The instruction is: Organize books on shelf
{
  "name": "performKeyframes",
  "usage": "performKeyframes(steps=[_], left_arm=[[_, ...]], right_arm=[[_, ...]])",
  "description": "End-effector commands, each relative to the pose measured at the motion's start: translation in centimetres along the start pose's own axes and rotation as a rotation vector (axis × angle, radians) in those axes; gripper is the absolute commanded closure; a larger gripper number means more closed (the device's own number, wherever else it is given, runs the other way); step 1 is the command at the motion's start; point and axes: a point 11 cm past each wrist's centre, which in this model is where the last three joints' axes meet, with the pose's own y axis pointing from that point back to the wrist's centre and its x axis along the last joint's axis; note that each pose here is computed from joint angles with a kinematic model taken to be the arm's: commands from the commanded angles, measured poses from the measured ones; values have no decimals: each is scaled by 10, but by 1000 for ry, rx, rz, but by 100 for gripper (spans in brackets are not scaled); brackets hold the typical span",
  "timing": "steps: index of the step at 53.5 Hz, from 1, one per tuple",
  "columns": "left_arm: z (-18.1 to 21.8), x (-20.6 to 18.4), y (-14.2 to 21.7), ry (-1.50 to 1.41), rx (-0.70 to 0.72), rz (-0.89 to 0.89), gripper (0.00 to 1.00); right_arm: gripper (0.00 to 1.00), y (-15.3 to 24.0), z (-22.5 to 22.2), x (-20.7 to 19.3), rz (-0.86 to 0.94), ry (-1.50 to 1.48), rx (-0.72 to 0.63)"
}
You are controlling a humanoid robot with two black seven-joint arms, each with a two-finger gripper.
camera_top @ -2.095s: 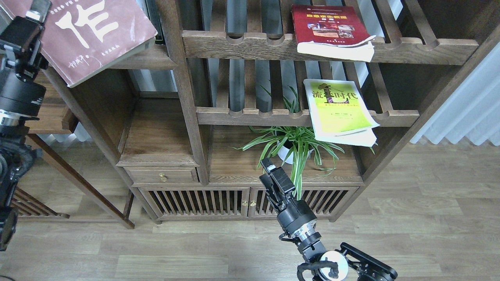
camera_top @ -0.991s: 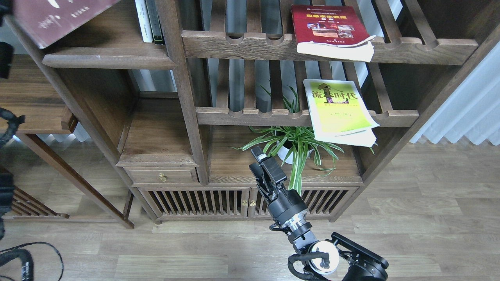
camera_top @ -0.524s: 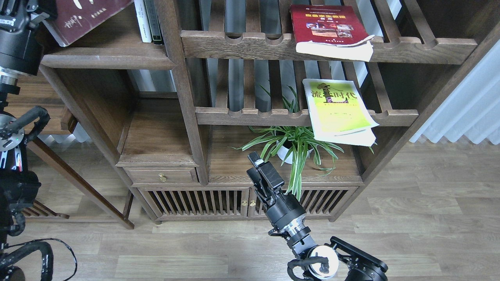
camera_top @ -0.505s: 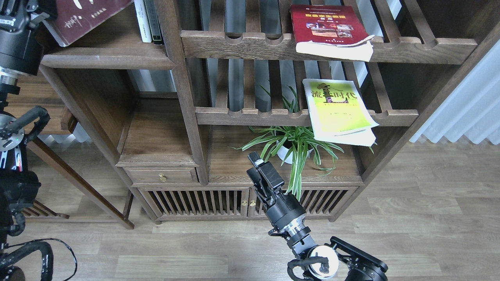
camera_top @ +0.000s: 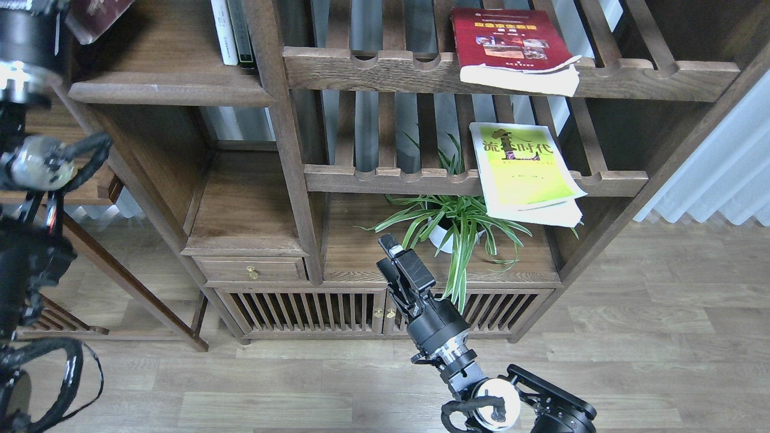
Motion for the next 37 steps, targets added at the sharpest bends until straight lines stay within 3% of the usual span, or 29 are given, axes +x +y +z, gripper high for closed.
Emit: performKeyframes(steps=[1, 37], left_arm=[[-8, -7, -8, -42, 6, 0, 100], [-42, 11, -14, -70, 121, 53, 100]], right_arm=[[14, -1, -2, 0, -1, -1, 8], [14, -3, -1, -8, -24, -18, 12]])
